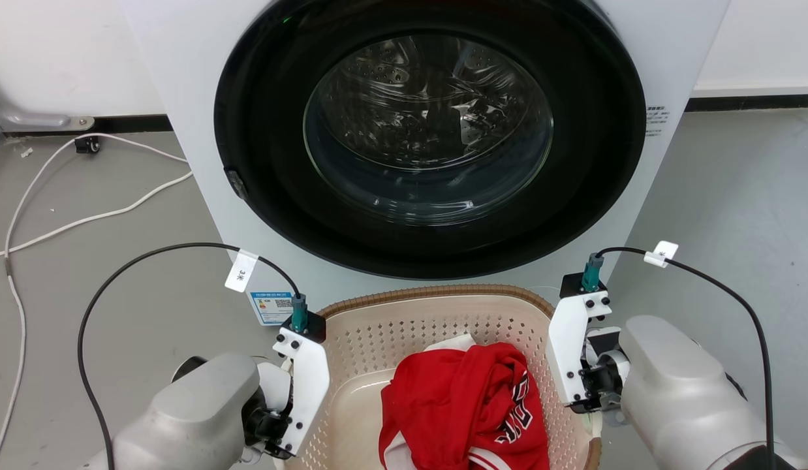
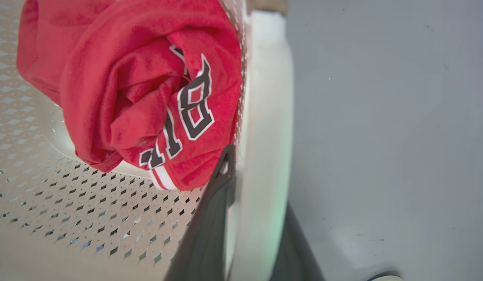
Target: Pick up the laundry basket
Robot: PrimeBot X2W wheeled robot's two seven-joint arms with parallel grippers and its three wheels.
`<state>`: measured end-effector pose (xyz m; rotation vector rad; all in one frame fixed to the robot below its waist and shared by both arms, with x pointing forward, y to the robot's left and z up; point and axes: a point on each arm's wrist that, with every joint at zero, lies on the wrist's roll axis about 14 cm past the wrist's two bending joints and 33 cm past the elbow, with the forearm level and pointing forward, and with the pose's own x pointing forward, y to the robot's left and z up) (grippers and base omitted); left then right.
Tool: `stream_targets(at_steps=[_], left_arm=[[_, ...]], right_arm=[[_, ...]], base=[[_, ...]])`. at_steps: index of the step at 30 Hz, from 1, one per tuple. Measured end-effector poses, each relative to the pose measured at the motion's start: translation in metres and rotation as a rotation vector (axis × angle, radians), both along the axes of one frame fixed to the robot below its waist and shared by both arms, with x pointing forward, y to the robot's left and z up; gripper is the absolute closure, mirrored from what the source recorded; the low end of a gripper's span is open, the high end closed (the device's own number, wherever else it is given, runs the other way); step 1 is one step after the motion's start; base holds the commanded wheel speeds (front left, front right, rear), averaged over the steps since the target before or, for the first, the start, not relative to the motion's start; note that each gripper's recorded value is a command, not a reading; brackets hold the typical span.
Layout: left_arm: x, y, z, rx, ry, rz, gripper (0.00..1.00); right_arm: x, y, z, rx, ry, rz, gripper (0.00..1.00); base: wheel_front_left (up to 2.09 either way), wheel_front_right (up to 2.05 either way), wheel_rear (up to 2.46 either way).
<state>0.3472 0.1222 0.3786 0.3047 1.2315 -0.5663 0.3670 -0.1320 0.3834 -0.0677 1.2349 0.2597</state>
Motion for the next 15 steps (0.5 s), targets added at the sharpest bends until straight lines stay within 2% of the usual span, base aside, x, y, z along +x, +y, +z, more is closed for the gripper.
stream_targets(at_steps=[15], left_arm=[[0.0014,-0.0011,0.0034,-0.006,-0.016,0.005,1.0]], right_arm=[[-0.0002,-0.0023,0.0014,-0.001,-0.007,-0.007,1.0]], base=[[0.0,0.0,0.0]])
